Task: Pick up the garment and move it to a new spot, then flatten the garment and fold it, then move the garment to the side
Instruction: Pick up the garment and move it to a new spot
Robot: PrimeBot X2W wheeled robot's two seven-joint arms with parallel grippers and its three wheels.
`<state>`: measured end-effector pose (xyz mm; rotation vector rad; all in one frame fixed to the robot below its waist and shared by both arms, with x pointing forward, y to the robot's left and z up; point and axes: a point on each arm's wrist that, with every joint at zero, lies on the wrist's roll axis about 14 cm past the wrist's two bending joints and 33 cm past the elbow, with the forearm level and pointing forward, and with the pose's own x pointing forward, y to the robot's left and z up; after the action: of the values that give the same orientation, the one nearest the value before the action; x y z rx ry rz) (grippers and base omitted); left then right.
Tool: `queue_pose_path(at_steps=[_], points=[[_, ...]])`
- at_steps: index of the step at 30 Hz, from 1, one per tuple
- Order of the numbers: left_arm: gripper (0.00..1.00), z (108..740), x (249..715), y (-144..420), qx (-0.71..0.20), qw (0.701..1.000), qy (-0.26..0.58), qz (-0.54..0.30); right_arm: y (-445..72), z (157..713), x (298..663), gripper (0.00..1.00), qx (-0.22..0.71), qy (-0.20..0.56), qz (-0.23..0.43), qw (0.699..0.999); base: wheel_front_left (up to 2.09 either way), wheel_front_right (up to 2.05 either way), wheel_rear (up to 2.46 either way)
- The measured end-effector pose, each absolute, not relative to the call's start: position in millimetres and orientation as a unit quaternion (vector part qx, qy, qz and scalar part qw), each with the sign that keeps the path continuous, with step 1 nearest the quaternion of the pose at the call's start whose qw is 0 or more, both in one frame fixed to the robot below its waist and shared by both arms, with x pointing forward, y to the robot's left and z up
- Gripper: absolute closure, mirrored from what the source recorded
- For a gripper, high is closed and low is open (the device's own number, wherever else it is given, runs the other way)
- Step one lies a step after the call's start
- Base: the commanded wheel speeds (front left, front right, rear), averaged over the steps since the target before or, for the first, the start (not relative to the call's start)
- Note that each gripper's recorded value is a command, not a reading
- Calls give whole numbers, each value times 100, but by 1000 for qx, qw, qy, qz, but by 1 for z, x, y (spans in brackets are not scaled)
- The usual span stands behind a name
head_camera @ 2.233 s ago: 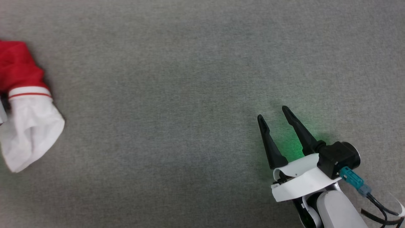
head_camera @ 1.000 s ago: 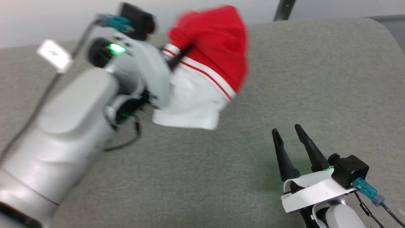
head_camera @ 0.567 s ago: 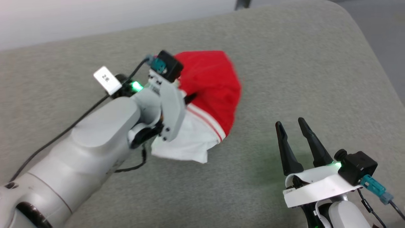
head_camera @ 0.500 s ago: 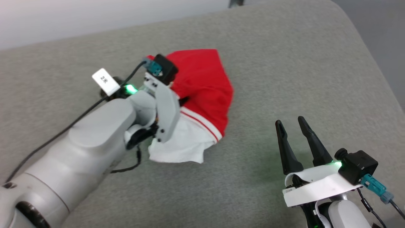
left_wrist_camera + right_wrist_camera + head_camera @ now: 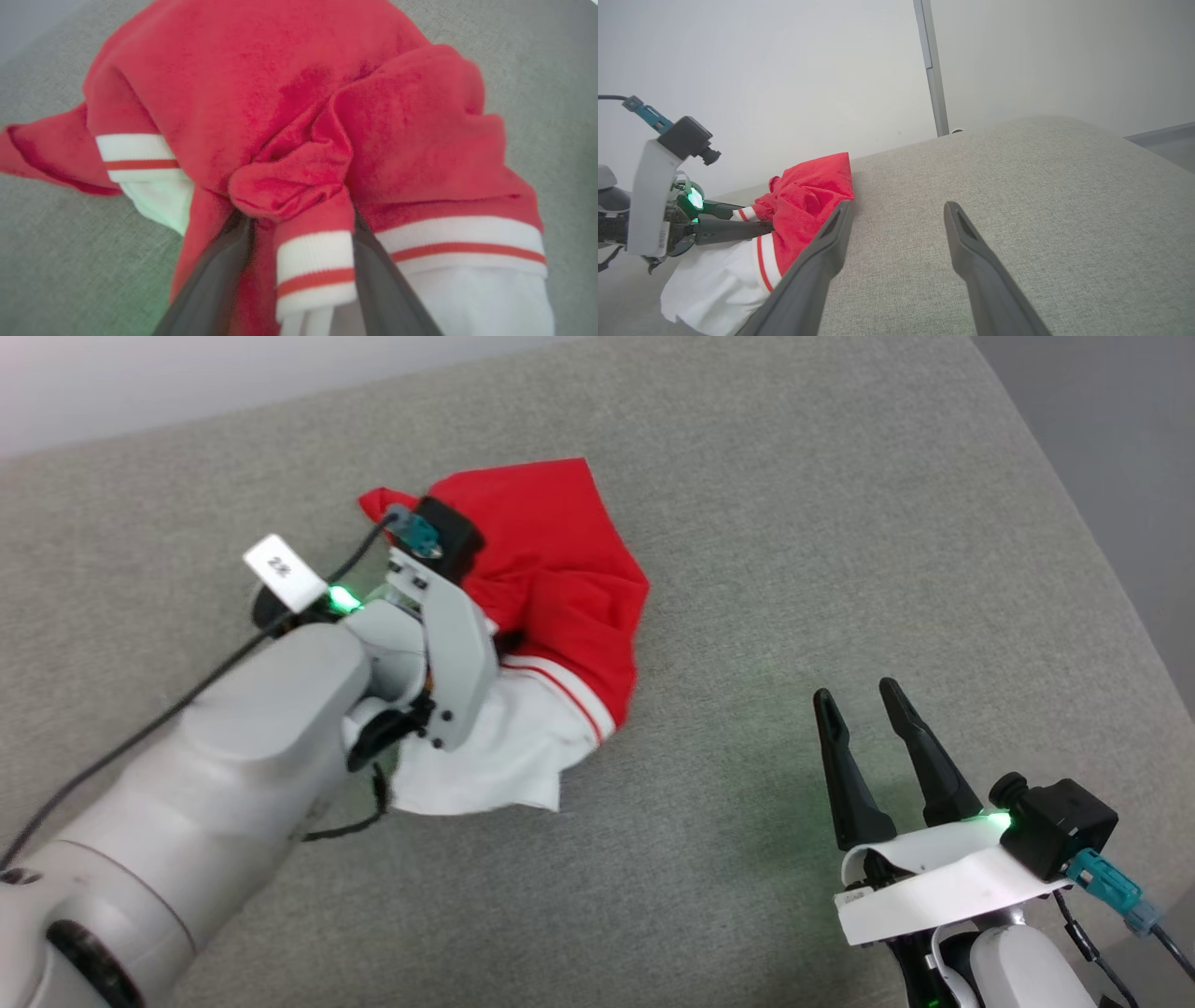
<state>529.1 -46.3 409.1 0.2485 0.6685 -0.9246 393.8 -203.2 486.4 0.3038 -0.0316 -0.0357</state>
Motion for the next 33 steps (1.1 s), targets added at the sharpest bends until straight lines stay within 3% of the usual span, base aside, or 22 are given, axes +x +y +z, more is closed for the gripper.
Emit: queue_pose_path(at_steps=[14,26,33], points=[[0,484,518,-32,4,875,232,-424,-172,486,393,0,123,-10,33,992,0,0,0],[0,474,471,70,-128,929,187,-294,-161,472,374,0,68,17,58,996,0,0,0],[0,444,429,125,-172,943,199,-206,-166,470,369,0,47,29,68,996,0,0,0]])
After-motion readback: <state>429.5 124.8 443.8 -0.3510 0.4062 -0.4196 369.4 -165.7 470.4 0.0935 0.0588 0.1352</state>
